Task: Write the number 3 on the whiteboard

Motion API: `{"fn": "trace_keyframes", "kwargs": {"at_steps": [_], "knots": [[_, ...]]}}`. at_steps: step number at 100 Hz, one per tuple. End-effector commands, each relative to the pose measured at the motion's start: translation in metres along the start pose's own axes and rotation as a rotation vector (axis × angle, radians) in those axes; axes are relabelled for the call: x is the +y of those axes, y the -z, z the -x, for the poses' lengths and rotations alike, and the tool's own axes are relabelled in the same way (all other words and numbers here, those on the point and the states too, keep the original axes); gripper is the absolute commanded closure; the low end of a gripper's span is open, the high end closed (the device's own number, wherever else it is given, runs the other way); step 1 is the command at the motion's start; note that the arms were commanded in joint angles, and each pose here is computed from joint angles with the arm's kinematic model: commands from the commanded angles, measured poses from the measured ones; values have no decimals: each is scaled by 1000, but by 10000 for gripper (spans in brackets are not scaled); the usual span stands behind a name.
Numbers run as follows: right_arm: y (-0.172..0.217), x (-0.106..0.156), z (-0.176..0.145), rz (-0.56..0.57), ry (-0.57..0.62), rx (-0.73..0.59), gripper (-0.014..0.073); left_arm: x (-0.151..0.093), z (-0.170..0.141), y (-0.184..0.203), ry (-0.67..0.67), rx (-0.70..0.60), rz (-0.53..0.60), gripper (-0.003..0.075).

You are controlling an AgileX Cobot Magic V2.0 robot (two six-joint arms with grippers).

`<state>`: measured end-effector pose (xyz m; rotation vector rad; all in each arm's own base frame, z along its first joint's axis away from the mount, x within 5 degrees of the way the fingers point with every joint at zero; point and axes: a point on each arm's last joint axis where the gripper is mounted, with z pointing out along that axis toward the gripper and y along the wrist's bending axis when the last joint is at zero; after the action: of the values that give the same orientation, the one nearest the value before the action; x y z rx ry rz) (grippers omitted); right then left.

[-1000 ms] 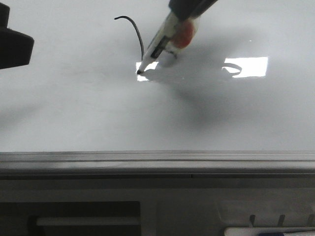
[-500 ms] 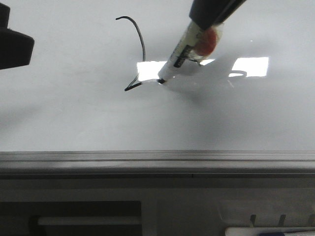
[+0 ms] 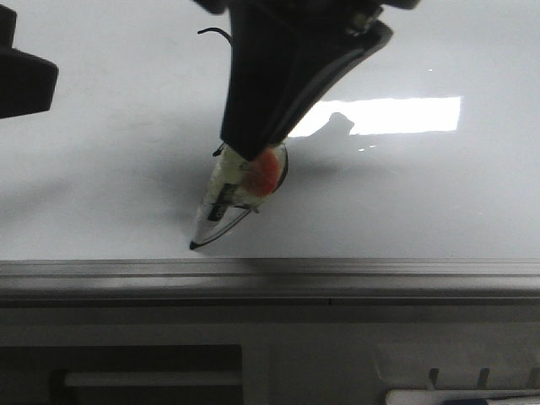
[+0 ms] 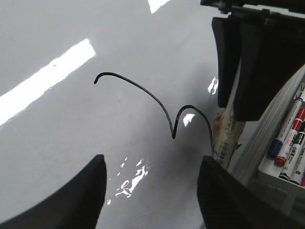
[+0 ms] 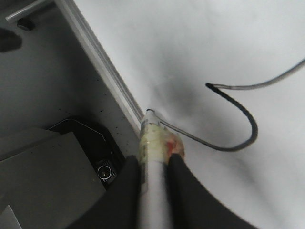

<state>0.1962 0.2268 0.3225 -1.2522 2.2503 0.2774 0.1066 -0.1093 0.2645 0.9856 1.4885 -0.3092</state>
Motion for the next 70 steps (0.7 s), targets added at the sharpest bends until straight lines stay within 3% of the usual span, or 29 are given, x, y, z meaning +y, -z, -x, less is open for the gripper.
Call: {"fn": "trace_keyframes", "kwargs": {"at_steps": [1, 17, 34, 46, 70], "knots": [[14, -7, 21, -70, 33, -164, 656, 6, 16, 2, 18, -104, 40, 332], [26, -6, 23, -62, 26, -169, 656, 6, 16, 2, 18, -104, 40, 332], [66, 5, 19, -48, 46, -267, 656, 6, 16, 2, 18, -104, 38, 332], [86, 12, 10, -33, 60, -263, 656, 3, 20, 2, 10, -145, 25, 332], [89, 14, 5, -21, 63, -237, 656, -15, 25, -2, -95, -187, -88, 332]]}}
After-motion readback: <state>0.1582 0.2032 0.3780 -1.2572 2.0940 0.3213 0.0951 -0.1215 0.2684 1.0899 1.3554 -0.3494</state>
